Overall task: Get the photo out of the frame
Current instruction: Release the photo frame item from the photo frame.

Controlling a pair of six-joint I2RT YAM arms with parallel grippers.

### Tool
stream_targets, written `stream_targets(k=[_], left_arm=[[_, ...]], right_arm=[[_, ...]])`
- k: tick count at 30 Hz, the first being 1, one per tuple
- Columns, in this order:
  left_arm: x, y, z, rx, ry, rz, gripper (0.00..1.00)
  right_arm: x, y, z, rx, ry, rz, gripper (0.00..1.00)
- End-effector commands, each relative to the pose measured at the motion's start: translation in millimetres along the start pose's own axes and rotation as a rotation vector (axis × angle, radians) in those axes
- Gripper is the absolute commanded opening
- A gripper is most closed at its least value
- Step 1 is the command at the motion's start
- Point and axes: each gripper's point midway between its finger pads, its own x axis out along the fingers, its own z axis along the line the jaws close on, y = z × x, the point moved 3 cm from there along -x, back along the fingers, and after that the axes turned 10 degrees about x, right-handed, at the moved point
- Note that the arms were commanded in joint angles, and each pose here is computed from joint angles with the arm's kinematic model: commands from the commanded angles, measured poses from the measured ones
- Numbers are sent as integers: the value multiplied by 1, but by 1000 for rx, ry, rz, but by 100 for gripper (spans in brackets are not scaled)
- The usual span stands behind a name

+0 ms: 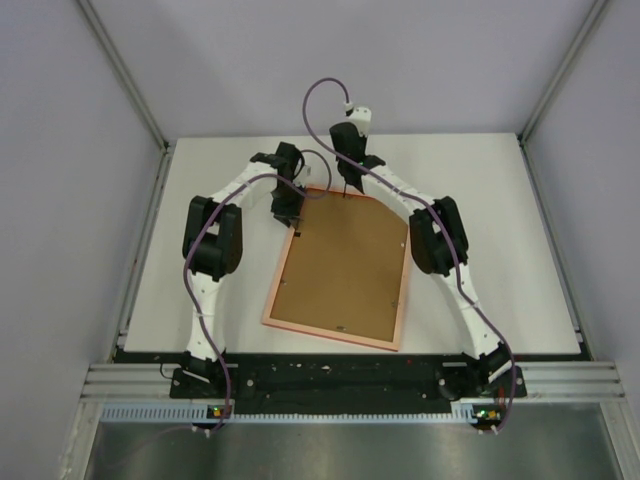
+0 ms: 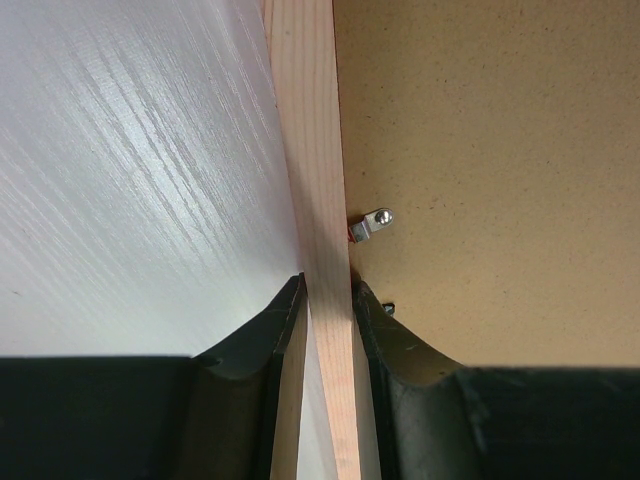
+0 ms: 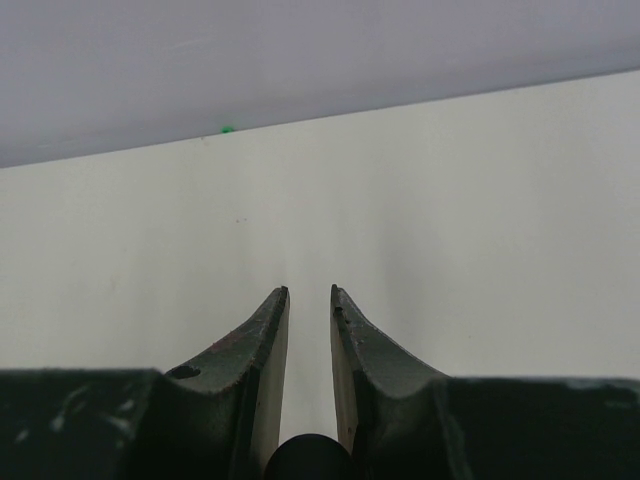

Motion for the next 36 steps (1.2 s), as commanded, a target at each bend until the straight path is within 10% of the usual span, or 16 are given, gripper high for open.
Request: stream_targets(k=[1,36], left_arm=[[-6,1,9,11,-45,-10,21],[-7,1,13,1,-71,-6,21]], right_arm=[[-6,-35,11,23,-23,-107,0],[-20,-49,-10,-103,129,-258,0]])
